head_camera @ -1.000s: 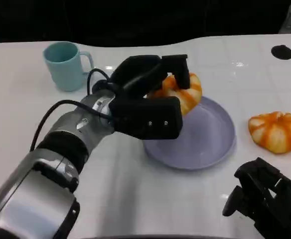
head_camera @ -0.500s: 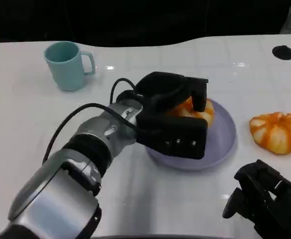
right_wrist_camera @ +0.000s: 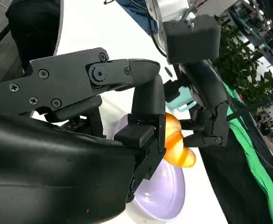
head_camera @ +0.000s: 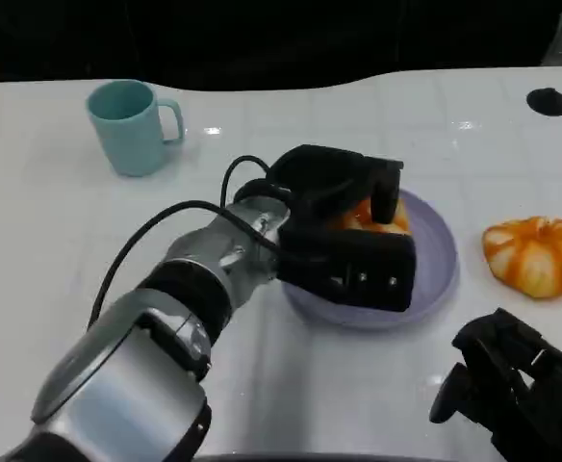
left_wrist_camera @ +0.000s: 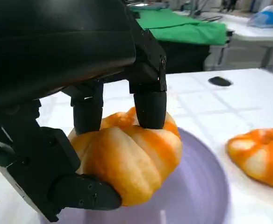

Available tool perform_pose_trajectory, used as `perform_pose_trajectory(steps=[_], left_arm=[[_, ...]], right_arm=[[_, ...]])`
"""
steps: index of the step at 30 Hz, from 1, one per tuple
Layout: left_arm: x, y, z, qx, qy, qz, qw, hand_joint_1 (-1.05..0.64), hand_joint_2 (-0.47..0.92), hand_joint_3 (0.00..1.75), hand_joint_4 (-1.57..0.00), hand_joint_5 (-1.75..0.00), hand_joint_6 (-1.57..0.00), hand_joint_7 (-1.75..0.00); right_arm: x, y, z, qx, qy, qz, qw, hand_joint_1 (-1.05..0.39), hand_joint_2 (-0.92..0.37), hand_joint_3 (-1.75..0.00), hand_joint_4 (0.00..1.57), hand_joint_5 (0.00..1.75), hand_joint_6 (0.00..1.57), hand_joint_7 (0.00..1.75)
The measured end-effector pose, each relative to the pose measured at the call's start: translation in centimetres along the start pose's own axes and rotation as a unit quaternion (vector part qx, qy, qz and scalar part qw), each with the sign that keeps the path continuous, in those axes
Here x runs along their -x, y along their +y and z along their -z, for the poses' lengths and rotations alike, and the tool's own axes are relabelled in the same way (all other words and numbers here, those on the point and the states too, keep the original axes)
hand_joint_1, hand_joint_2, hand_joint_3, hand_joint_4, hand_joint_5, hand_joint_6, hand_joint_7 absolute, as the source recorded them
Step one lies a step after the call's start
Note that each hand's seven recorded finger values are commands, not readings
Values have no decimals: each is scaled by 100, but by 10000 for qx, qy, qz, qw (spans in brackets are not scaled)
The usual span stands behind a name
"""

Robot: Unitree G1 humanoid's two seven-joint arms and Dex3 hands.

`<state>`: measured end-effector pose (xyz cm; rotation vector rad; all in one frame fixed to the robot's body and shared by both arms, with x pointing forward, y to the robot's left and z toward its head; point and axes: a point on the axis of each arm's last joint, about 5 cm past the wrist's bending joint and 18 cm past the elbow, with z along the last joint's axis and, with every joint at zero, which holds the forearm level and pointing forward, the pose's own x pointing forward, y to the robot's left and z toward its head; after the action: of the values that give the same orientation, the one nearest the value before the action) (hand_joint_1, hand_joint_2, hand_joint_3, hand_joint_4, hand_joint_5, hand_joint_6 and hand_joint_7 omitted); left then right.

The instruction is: Grasp the bread from the table and place it into the plate.

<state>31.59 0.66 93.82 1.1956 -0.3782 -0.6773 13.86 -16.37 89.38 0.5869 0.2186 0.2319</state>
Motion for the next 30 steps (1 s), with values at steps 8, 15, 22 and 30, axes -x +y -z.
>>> perform_pose_trajectory(steps=[8,15,22,30], left_arm=[[-26,8,-35,359,205,597,9974,-50,92,24,-27,-28,-34,-1],[-43,47,-37,192,341,1200,9920,-76,92,32,-7,-11,-15,0],[-55,136,-22,165,310,1470,9885,-90,92,39,0,-6,-7,0],[-13,306,95,771,34,1263,9890,-92,92,45,-6,-9,-11,-2]], right_arm=[[3,0,0,1,-1,5,10000,-52,-92,-22,57,171,53,143],[4,0,-1,-3,-6,4,10000,-53,-92,-22,57,170,53,142],[0,-4,-5,-3,-12,3,10000,-52,-92,-20,58,170,54,140],[-9,-3,-11,-38,-35,-28,10000,-53,-92,-20,58,171,56,140]])
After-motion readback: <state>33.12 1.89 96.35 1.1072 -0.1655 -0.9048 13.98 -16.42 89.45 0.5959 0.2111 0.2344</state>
